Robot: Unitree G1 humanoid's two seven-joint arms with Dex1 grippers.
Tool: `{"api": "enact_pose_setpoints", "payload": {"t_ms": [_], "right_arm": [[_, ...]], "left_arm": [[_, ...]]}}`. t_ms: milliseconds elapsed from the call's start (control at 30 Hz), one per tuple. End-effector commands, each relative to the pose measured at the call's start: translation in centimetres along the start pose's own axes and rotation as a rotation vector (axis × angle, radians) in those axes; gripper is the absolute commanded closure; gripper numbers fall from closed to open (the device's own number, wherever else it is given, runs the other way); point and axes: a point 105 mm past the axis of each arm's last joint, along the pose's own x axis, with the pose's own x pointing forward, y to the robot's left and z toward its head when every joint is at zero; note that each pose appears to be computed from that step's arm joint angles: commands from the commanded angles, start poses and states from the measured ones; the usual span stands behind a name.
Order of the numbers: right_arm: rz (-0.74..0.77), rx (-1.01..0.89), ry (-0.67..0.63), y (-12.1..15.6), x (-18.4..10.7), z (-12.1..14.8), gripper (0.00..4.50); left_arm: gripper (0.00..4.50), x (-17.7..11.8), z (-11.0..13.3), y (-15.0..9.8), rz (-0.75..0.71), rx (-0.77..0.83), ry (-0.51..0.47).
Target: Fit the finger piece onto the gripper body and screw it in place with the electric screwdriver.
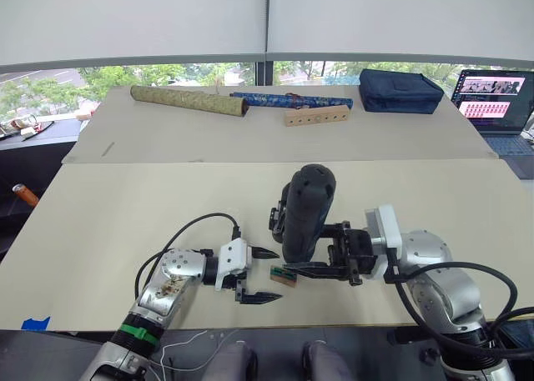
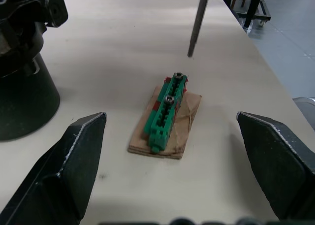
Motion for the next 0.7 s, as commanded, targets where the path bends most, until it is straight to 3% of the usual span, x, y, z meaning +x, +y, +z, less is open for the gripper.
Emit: {"api": "enact_pose_setpoints", "payload": {"t_ms": [33,700], "right_arm": [[0.018,-0.06,-0.035,0.11,0.04,1.1,2.6],[-0.003,-0.061,-0.021,-0.49,-0.24,0.67,2.6]], "left_arm": [[0.0,0.93,-0.25,-0.67,-0.04,-0.018,0.005],[0.0,1.22,-0.99,-0.67,-0.028,-0.036,0.031]]}}
